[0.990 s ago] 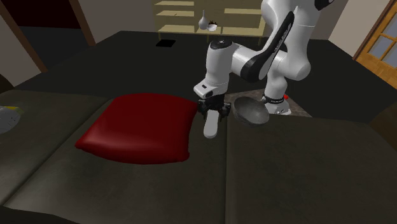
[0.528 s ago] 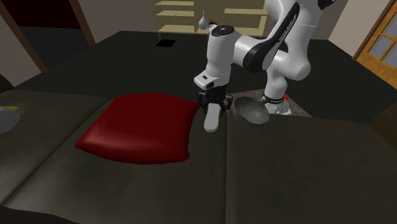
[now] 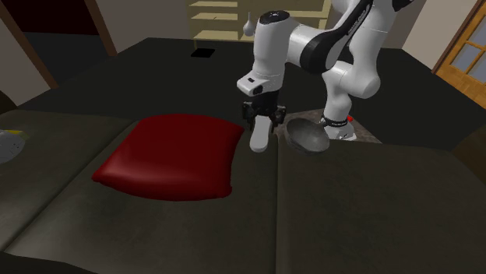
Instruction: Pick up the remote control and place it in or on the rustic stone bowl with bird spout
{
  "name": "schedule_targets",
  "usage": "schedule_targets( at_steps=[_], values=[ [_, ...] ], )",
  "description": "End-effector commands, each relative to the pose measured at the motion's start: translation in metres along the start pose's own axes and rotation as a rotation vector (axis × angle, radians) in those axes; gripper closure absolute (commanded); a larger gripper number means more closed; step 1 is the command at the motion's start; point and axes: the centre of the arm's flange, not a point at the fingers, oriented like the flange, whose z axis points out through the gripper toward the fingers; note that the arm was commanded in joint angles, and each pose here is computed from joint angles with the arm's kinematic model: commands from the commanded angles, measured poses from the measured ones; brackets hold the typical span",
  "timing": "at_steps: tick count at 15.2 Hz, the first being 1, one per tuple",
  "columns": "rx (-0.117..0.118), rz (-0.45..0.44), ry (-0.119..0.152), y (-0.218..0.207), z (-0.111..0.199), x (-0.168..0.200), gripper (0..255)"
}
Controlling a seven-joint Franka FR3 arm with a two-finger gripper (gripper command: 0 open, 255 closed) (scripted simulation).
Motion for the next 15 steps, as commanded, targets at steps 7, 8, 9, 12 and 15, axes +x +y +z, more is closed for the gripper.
schedule_targets(
  at_steps=[7,8,9,12,15],
  values=[
    [0.000,0.000,0.000,0.001,-0.041,-0.001,255],
    [0.000,0.000,0.000,0.002,-0.047,-0.001,255],
    [0.000,0.000,0.000,0.002,-0.052,-0.001,255],
    [0.000,0.000,0.000,0.002,-0.068,-0.001,255],
    [0.000,0.000,0.000,-0.023,-0.071,-0.010,255]
  ],
)
